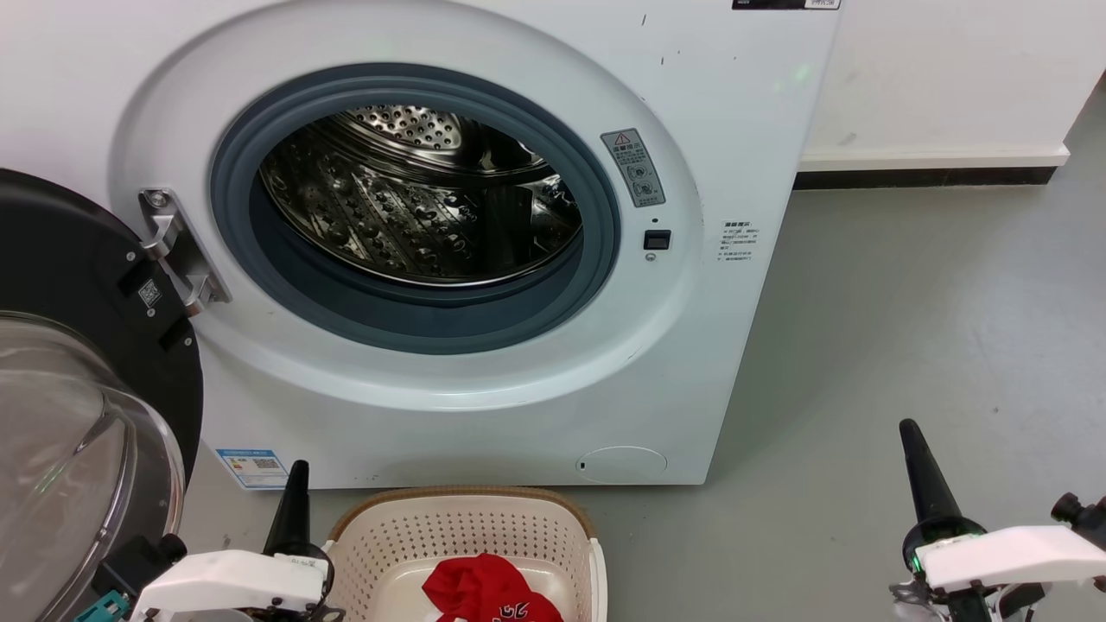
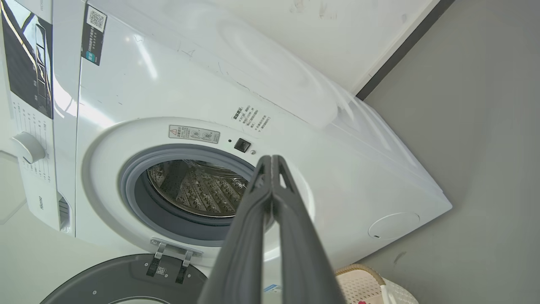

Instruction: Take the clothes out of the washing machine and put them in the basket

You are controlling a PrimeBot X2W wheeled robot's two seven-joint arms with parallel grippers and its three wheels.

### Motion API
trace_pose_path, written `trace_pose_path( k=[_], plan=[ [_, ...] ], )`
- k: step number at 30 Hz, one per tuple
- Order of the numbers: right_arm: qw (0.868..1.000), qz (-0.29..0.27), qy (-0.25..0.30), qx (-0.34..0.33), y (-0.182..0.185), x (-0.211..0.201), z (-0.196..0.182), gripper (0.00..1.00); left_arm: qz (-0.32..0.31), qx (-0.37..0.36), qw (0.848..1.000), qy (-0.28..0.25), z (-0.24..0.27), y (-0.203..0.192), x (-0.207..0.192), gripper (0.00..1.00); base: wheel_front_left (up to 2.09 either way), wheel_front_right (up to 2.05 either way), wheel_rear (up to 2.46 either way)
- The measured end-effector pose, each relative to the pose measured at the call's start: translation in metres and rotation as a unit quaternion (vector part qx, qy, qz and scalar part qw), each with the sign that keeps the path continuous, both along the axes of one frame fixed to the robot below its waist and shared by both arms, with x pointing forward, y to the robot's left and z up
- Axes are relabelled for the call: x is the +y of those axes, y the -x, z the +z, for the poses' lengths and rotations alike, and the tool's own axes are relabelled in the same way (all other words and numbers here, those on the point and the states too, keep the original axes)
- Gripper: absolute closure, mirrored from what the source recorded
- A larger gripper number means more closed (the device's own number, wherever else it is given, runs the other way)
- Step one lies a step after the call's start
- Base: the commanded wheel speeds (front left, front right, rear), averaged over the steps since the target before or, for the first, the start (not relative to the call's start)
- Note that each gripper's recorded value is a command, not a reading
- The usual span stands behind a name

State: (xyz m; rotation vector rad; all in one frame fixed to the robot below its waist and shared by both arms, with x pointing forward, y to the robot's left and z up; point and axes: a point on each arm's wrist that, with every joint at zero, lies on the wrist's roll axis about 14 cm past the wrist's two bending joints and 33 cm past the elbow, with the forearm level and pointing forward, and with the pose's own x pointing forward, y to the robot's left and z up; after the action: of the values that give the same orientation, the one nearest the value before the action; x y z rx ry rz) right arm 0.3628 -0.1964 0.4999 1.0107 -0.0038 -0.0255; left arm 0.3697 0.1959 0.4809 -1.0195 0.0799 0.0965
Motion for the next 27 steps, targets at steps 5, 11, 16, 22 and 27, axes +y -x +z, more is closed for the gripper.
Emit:
trace_pose_path(
  k=[5,11,16,22,27],
  plan=[
    [1.0,-0.001,-0.028,-0.002,-0.004,-0.001,0.002,1.0,-0.001,-0.002,1.0,0.028,0.001,-0.002,0.0,1.0,0.0,0.0,0.0],
    [0.998,-0.001,-0.06,0.002,-0.005,-0.002,0.0,1.0,-0.001,-0.007,0.998,0.06,0.003,-0.004,0.0,1.0,0.0,0.0,0.0],
    [0.996,0.0,-0.086,0.001,-0.008,-0.002,0.002,1.0,-0.001,-0.01,0.996,0.086,0.005,-0.006,0.0,1.0,0.0,0.0,0.0],
    [0.993,0.001,-0.115,0.003,-0.01,-0.003,0.001,1.0,0.0,-0.016,0.993,0.115,0.007,-0.008,0.001,1.0,0.0,0.0,0.0],
    [0.991,0.002,-0.137,0.003,-0.012,-0.003,0.001,1.0,-0.001,-0.02,0.99,0.138,0.009,-0.009,0.001,1.0,0.0,0.0,0.0]
  ],
)
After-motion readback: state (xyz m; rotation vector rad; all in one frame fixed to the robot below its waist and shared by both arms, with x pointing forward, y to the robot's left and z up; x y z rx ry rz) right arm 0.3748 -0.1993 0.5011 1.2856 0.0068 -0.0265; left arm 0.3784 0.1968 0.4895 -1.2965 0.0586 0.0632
